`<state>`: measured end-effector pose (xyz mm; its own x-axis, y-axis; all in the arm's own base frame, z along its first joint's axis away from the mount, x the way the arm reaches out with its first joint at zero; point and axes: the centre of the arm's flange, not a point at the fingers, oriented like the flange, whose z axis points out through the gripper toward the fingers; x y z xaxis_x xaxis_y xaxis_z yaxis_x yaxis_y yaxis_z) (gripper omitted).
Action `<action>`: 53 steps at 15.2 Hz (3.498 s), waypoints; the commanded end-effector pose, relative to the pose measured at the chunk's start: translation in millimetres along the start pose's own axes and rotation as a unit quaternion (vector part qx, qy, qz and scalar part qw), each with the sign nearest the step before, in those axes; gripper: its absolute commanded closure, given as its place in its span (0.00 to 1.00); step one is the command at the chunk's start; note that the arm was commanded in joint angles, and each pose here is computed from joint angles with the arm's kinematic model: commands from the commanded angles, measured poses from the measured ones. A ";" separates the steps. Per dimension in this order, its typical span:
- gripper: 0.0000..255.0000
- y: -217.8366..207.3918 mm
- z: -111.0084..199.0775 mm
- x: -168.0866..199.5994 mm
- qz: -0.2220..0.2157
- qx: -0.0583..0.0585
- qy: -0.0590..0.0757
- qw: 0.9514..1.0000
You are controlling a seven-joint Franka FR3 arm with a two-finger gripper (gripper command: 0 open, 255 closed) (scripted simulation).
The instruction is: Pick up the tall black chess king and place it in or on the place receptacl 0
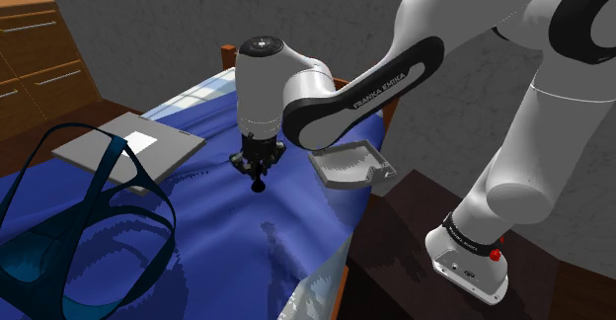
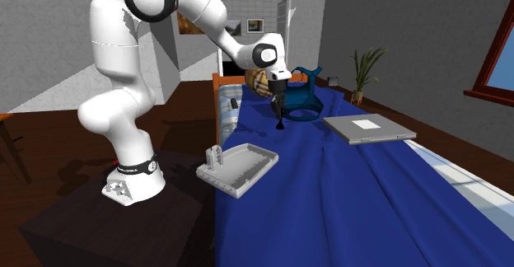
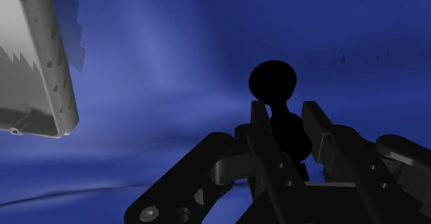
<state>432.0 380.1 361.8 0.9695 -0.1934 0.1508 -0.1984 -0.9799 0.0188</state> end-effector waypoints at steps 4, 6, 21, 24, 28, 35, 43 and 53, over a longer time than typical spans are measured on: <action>1.00 -0.1 -26.0 4.3 0.000 0.000 0.000 1.000; 1.00 0.1 -36.4 5.9 0.000 0.000 0.000 1.000; 1.00 1.6 -110.5 17.1 0.000 0.000 0.000 1.000; 1.00 40.9 -112.2 13.1 0.000 0.000 0.000 1.000; 1.00 93.3 -114.6 7.7 0.000 0.000 0.000 1.000; 1.00 185.1 -118.6 -1.9 0.000 0.000 0.000 1.000; 1.00 290.0 -123.3 -12.8 0.000 0.000 0.000 1.000; 1.00 315.1 -82.7 -21.8 0.000 0.000 0.000 1.000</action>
<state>337.0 79.6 451.0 0.9696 -0.1935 0.1497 -0.1985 -0.9799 0.0191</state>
